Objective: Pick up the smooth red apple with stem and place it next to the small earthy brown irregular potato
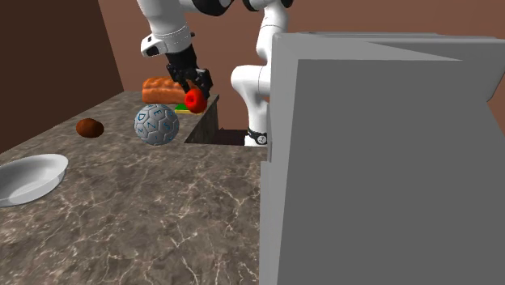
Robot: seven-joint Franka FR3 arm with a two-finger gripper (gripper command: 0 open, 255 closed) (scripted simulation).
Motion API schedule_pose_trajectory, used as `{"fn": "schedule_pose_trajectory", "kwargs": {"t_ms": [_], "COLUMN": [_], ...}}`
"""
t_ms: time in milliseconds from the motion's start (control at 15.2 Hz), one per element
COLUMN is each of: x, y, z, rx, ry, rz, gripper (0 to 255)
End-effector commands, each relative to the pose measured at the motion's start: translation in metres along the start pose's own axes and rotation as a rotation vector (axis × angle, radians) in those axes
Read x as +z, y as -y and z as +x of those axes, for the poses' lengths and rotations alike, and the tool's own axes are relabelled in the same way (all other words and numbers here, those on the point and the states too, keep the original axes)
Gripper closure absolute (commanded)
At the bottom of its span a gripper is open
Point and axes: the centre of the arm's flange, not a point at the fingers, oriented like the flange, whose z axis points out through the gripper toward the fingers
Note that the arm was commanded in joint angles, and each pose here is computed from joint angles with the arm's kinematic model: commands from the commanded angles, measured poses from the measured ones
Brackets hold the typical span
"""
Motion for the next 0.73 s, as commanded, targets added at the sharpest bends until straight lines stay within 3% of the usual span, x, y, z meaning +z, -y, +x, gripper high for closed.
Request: {"fn": "schedule_pose_trajectory", "kwargs": {"t_ms": [0,660], "x": [0.001,0.001], "y": [-0.026,-0.155], "z": [0.002,0.027], "rx": [-0.001,-0.001], "ry": [0.000,0.000], "rz": [-0.001,-0.001], "gripper": [255,255]}}
